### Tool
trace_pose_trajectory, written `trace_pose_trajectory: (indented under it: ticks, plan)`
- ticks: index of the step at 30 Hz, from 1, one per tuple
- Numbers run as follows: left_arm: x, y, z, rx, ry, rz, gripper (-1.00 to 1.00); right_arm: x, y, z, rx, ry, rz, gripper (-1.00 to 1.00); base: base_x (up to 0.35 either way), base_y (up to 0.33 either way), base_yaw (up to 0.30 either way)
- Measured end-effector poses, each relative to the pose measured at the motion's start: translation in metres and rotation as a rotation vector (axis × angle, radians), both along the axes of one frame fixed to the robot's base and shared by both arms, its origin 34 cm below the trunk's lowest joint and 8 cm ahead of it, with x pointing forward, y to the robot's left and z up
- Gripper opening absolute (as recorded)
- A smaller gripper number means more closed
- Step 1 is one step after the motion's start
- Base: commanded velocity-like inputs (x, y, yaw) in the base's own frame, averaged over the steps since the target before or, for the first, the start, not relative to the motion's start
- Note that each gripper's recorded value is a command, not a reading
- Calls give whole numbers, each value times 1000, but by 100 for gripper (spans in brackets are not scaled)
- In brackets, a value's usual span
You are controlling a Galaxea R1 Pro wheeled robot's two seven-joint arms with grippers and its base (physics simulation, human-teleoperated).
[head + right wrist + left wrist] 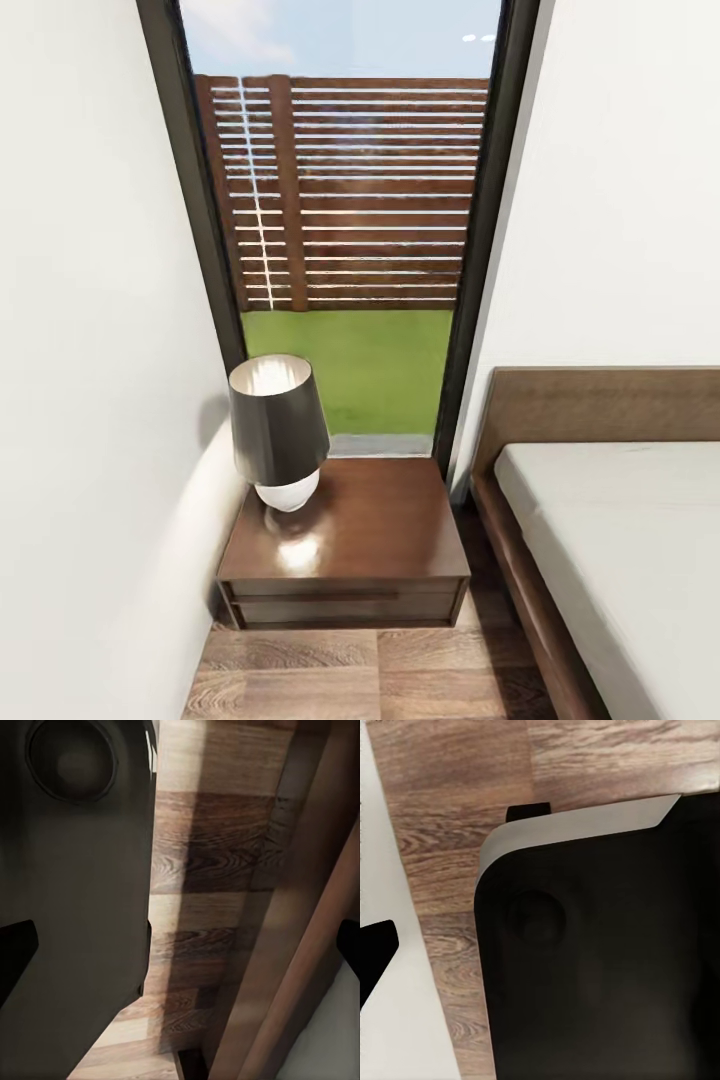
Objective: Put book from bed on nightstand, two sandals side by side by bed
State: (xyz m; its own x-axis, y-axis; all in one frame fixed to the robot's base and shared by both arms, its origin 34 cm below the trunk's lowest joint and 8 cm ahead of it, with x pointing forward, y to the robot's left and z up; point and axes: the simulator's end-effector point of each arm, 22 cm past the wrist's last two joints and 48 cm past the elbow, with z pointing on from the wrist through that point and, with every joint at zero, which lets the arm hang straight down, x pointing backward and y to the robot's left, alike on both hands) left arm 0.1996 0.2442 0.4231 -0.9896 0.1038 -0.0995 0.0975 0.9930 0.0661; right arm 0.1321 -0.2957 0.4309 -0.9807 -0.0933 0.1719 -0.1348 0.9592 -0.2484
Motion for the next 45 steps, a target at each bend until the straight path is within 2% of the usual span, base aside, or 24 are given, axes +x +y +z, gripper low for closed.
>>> trace_pose_trajectory:
  ticks: [45]
  plan:
    - [0, 0, 0, 0, -1, 0, 100, 0, 0, 0, 0, 0, 0, 100, 28, 20, 0]
